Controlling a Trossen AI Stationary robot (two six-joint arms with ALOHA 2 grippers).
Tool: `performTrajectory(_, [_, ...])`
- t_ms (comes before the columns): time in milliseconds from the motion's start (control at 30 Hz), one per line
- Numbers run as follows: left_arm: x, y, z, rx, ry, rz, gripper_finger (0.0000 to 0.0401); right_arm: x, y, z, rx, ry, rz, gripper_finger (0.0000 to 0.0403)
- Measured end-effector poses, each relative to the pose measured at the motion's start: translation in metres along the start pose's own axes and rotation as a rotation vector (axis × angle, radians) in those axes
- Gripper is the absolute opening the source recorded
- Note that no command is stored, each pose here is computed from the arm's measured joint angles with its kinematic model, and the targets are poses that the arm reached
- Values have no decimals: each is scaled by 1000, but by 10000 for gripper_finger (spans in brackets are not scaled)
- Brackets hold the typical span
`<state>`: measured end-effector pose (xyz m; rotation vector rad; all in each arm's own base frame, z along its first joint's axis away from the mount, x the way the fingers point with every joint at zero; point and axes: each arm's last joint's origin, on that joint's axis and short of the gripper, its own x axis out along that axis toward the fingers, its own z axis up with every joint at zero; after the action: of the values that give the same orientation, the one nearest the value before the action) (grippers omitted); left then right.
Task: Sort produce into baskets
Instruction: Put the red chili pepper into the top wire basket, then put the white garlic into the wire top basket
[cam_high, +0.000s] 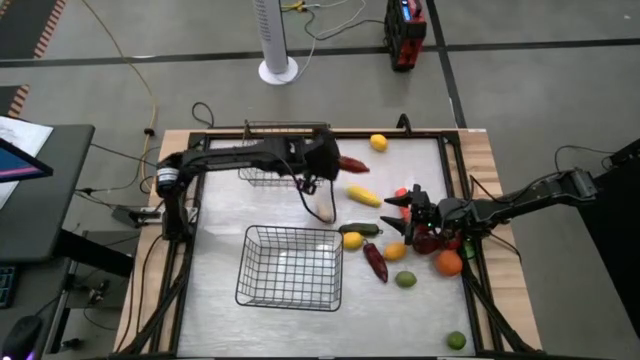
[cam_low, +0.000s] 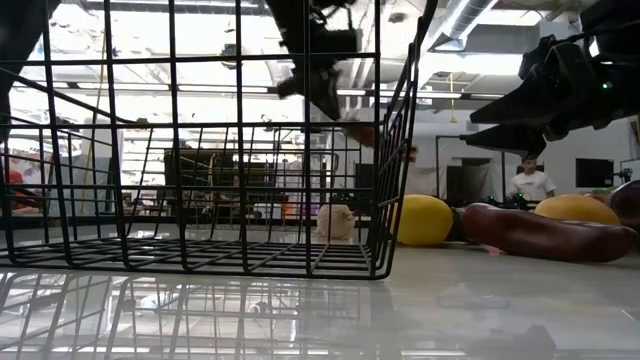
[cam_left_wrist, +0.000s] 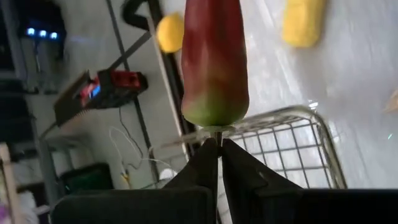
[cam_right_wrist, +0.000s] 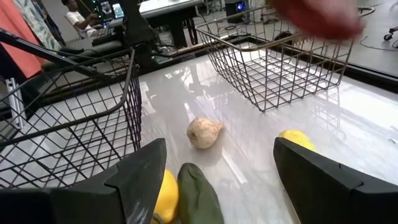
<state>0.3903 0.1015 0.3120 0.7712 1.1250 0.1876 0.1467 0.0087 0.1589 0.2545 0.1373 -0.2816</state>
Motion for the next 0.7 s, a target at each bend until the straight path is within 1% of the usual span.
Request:
performTrajectory(100, [-16, 14, -14, -96, -20, 5, 0, 0, 0, 0, -1, 3, -1, 324])
performTrajectory(200, [-25, 24, -37, -192, 37, -35, 0, 0, 0, 0, -1, 2, -1, 324])
performTrajectory(333, [-20, 32, -73, -369, 172, -156, 2, 0, 0, 0, -1, 1, -1, 324])
performTrajectory(400, [-16, 35, -87, -461, 211, -214, 8, 0, 0, 0, -1, 1, -1, 324])
performTrajectory(467, [-10, 36, -97, -539, 244, -224, 22, 0, 0, 0, -1, 1, -1, 324])
performTrajectory(533, [-4, 34, -106, -573, 292, -238, 42, 0, 0, 0, 0, 1, -1, 324])
performTrajectory(633, [1, 33, -112, -595, 315, -240, 84, 0, 0, 0, 0, 1, -1, 324])
performTrajectory(700, [3, 31, -112, -585, 320, -236, 119, 0, 0, 0, 0, 1, -2, 324])
